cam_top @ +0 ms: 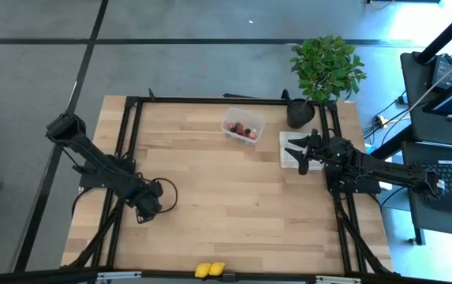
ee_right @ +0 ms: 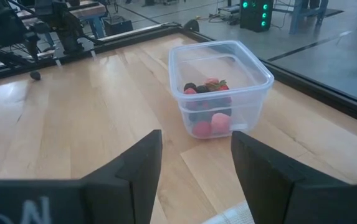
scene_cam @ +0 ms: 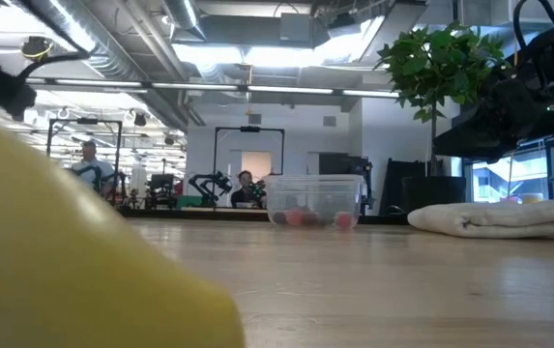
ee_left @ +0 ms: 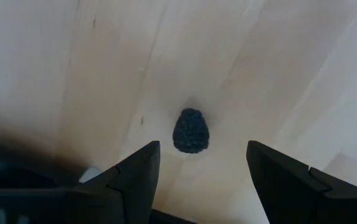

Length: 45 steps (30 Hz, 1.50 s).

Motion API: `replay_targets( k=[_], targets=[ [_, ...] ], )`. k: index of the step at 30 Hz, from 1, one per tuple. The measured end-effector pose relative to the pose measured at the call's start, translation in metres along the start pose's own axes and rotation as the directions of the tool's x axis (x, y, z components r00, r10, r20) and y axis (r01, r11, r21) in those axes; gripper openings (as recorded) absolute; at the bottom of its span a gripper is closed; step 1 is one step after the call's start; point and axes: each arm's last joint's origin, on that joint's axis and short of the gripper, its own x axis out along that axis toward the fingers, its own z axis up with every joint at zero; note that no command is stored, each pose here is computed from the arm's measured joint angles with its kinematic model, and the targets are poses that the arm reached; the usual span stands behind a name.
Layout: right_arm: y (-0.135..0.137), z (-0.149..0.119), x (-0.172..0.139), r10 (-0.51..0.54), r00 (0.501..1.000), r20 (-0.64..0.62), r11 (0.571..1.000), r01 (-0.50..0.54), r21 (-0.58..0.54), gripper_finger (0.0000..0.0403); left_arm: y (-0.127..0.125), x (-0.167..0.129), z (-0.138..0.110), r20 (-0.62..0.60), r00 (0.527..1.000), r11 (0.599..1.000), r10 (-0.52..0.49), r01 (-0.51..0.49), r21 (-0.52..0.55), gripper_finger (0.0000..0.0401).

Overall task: Pick and placing Produce into tupperware
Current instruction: Put the blackberry into the transparent container

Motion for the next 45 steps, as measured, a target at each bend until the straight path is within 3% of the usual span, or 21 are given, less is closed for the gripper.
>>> replay_targets(
  k=[18,37,45],
  targets=[
    [0.000,0.000,0.000,-0.002,1.000,0.000,1.000,0.002,-0.025,0.0195,0.014,0.035,-0.009,0.004,1.000,0.999,-0.002,0.002,-0.038,0.0224],
    [0.000,0.000,0.000,-0.001,1.000,-0.001,1.000,0.001,-0.026,0.0195,0.013,0.036,-0.008,0.014,1.000,1.000,-0.010,0.011,-0.022,0.0107],
    [0.000,0.000,0.000,-0.001,1.000,-0.001,1.000,0.001,-0.026,0.0195,0.013,0.035,-0.005,-0.004,1.000,0.999,-0.029,0.029,-0.041,0.0086]
  ],
)
